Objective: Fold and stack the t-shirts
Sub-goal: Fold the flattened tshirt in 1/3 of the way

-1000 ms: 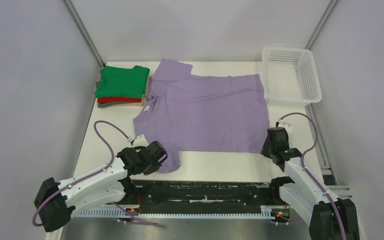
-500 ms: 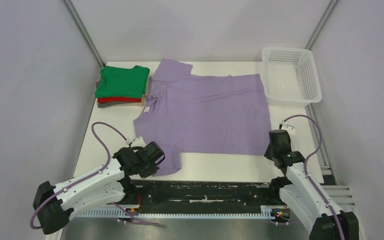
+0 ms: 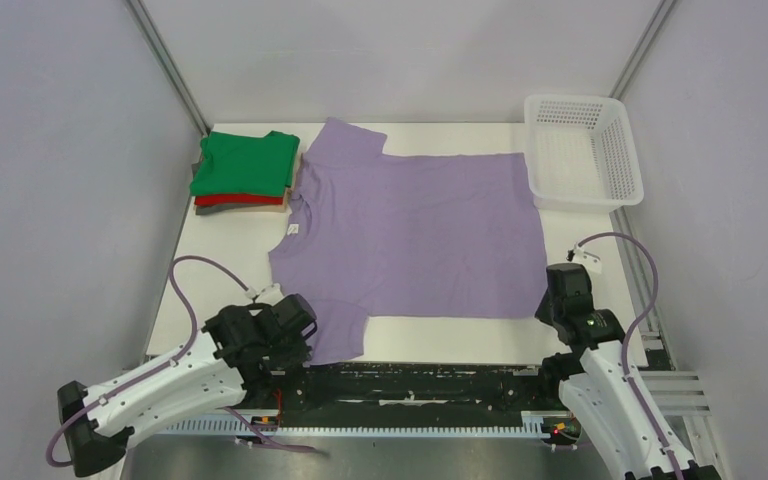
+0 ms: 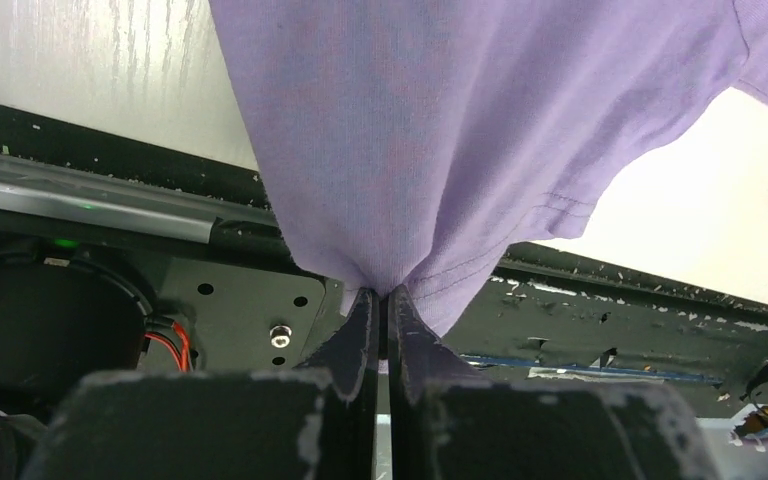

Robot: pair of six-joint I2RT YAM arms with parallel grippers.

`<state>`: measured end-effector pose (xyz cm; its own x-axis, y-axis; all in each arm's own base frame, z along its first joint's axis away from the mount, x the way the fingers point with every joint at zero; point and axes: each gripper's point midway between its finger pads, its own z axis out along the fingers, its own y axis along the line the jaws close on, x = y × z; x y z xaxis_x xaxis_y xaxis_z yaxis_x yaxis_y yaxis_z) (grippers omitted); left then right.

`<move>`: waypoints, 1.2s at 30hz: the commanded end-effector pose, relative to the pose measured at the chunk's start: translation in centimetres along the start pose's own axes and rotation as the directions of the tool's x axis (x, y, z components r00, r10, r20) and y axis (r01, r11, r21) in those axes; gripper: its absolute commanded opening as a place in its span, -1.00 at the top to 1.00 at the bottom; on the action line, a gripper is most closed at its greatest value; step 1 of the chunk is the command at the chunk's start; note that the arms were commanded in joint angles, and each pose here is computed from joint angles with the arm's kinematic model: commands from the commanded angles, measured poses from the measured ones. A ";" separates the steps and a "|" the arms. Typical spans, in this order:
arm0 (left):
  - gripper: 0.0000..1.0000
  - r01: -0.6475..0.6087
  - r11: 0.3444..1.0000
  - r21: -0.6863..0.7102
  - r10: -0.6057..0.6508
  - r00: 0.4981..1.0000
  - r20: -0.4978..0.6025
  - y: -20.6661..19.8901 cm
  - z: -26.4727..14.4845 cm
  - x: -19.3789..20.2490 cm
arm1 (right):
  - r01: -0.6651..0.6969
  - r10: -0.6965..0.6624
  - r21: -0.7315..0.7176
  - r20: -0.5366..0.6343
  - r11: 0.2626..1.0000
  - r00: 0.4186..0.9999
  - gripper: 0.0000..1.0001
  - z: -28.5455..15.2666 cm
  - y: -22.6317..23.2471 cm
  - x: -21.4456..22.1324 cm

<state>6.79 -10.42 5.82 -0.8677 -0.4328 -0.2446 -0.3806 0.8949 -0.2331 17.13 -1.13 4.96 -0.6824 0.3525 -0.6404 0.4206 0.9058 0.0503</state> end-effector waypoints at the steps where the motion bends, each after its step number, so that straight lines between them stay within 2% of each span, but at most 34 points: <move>1: 0.96 0.033 0.999 0.023 -0.032 0.999 -0.017 -0.5 -0.5 0.4 | 0.004 -0.004 -0.025 0.008 1.000 1.000 1.00 -0.7 0.4 -0.7; 6: 0.96 -0.053 0.988 0.145 0.047 0.998 0.043 -4.8 -0.6 -1.1 | 0.058 -0.055 -0.089 0.032 0.994 0.998 1.00 -0.3 1.8 -1.5; 9: 0.96 -0.077 0.985 0.152 0.062 0.993 0.099 -6.3 -0.7 -2.4 | 0.077 -0.074 -0.098 0.038 0.992 0.997 1.00 0.2 2.3 -1.9; 14: 0.96 -0.139 0.975 0.175 0.101 0.972 0.214 -9.4 -1.9 -5.2 | 0.065 -0.048 -0.150 0.117 0.987 0.992 1.00 0.3 4.1 -4.5; 19: 0.96 -0.163 0.972 0.171 0.108 0.952 0.288 -11.8 -2.4 -8.3 | 0.064 -0.045 -0.122 0.156 0.990 0.987 1.00 0.4 4.6 -7.0; 24: 0.96 -0.104 0.974 0.204 0.046 0.961 0.271 -13.2 -1.2 -12.4 | 0.063 -0.043 -0.100 0.190 0.993 0.981 1.00 0.7 5.3 -9.5; 30: 0.96 -0.074 0.972 0.223 -0.004 0.943 0.334 -14.3 -1.8 -17.4 | 0.060 -0.037 -0.103 0.209 0.993 0.977 1.00 1.4 6.7 -12.0; 36: 0.96 -0.077 0.973 0.219 -0.013 0.923 0.385 -14.9 -2.1 -20.7 | 0.065 -0.044 -0.089 0.218 0.994 0.975 1.00 1.9 7.4 -13.7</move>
<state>26.73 -14.32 13.76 -0.7097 -0.4850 -0.5110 -0.3136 0.8670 -0.3872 28.14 0.79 9.76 -0.6314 0.2587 -0.7310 0.3092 0.9485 0.0687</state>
